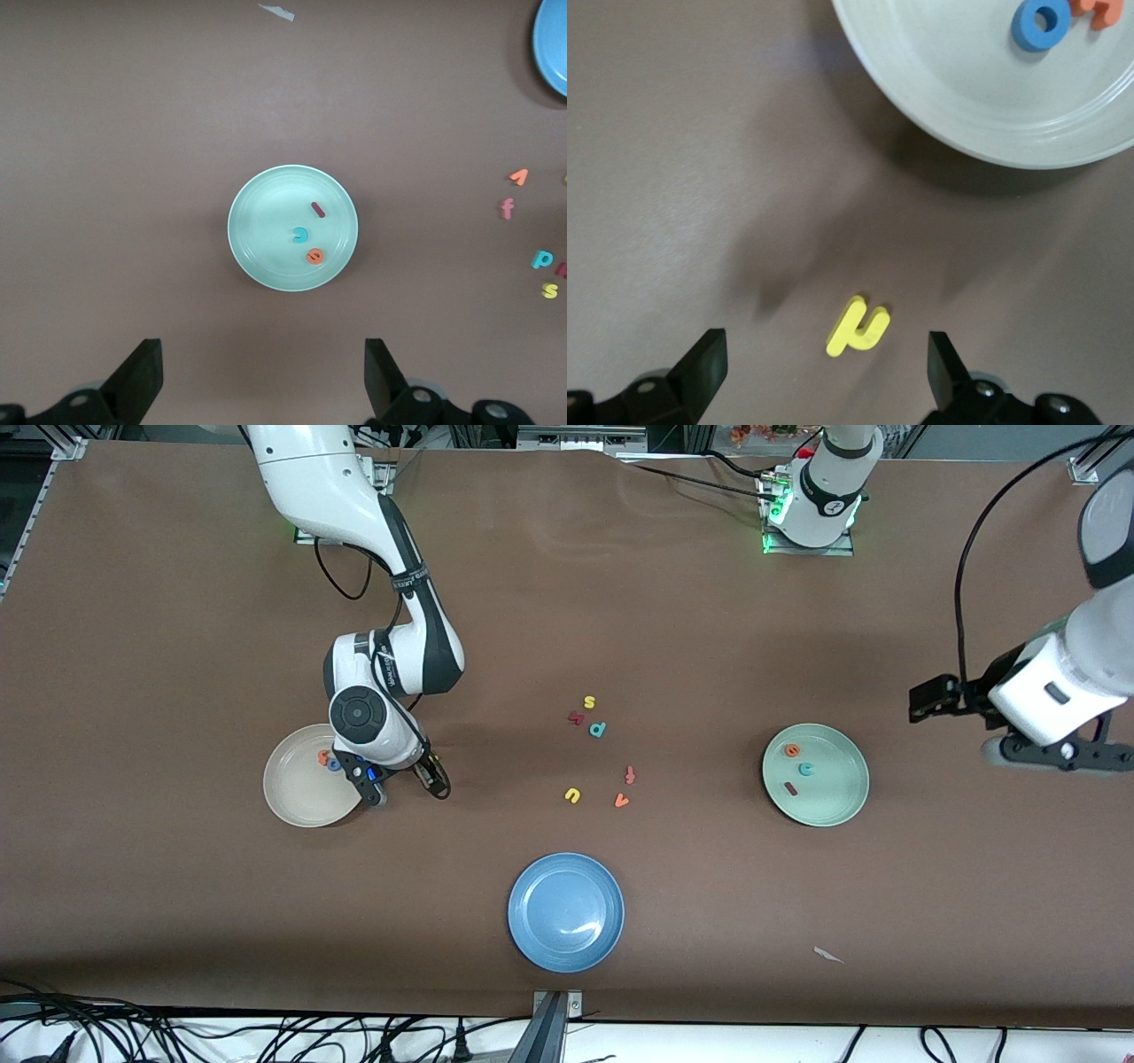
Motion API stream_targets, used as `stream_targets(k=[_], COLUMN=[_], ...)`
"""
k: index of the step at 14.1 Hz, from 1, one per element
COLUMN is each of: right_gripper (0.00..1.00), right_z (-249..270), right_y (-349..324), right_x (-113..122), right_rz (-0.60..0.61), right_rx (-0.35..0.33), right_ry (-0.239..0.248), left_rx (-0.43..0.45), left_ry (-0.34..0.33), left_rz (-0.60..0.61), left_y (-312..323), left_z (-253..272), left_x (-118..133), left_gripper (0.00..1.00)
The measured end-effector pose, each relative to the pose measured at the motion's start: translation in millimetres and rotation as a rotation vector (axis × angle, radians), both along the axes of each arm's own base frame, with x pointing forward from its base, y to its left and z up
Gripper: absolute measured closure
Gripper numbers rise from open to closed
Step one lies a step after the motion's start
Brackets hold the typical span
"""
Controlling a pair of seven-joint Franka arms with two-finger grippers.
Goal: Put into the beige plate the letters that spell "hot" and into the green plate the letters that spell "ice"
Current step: 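Return the left gripper to rest while the right gripper reaches the yellow u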
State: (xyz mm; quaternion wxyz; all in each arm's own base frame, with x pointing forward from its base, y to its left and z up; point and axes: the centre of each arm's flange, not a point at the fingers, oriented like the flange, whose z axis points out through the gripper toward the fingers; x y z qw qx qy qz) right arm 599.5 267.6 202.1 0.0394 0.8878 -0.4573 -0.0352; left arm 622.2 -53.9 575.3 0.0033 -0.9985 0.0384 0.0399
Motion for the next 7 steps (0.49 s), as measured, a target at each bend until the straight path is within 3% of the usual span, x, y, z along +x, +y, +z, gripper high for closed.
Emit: stream_targets(k=[5, 7], right_gripper=[0.00, 0.00], right_z=[-11.7, -14.9], right_y=[-9.6, -8.2], right_x=[-6.9, -9.5], right_rz=[-0.012, -0.017], right_rx=[-0.002, -0.002], right_ry=[-0.050, -0.073], left_rx=[0.054, 0.052], left_ry=[-0.010, -0.051], left_rz=[-0.012, -0.013], left_y=[-26.4, -25.9], left_z=[16.1, 13.6], left_x=[-35.8, -56.5], left_gripper=[0.00, 0.00])
